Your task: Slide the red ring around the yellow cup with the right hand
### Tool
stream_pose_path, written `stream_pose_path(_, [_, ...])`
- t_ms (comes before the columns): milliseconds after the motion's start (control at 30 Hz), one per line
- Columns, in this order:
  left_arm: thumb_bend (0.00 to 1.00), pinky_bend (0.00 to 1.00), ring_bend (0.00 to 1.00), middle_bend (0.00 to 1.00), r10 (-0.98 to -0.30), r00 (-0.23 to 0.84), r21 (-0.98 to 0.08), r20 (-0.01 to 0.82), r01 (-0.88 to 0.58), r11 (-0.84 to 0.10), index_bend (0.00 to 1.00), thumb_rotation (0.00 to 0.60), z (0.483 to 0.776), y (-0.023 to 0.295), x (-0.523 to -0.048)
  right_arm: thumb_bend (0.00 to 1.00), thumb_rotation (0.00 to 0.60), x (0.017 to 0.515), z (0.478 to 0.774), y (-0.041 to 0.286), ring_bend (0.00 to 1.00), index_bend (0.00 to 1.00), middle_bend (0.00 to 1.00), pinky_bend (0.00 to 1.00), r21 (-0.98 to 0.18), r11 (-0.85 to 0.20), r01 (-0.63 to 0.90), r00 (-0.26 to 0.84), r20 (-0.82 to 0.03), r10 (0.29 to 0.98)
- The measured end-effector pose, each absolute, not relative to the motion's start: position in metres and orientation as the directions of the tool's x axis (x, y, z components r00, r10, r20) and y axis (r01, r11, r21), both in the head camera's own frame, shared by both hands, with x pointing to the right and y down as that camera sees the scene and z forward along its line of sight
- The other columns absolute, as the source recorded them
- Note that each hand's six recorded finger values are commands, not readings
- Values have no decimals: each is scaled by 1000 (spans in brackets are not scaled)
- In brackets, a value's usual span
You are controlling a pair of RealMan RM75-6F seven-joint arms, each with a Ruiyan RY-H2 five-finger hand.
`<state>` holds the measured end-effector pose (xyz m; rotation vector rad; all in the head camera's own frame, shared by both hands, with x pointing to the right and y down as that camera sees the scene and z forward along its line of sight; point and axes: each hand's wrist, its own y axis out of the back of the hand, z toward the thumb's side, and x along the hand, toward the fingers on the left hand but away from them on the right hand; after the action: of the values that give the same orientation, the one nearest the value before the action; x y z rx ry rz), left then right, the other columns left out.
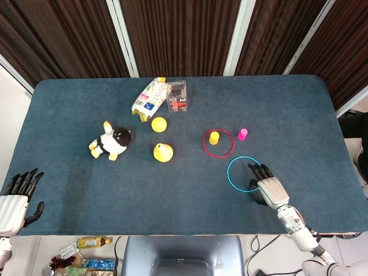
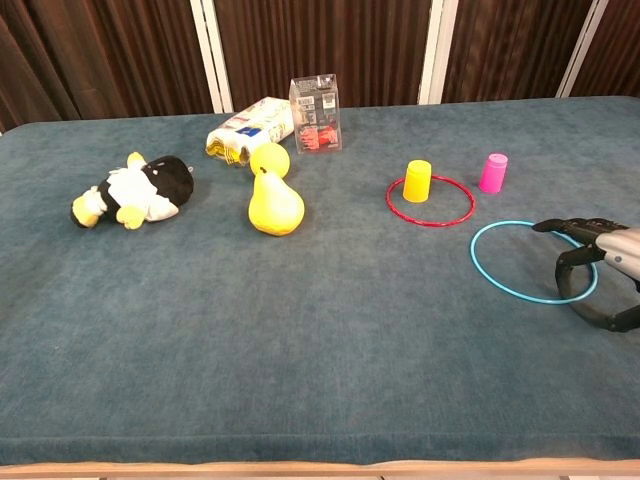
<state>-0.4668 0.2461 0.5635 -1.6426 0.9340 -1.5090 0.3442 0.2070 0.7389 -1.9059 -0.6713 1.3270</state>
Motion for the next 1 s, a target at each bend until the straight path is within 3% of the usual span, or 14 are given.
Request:
stream_pose_path(667, [467,73,0,0,-872,60,-871,485,-49,-488,0,600,563,246,-468,567,600,325,698,167,0,947,163,0,-890,-451,65,382,-395,836])
stream_pose_path(833, [466,73,0,0,-870,61,-870,489,-45,-492,0,600,564,246,-467,568,600,321,685,142,0,947,163,0,-923,-384,35,381,-343,859])
stream_pose_path(1000, [468,73,0,0,-865,61,-865,498,-39,-500,0,600,567,245,-465,567,600,319,689,107,0,947,164,0,-927,-374,-2,347,-352,869])
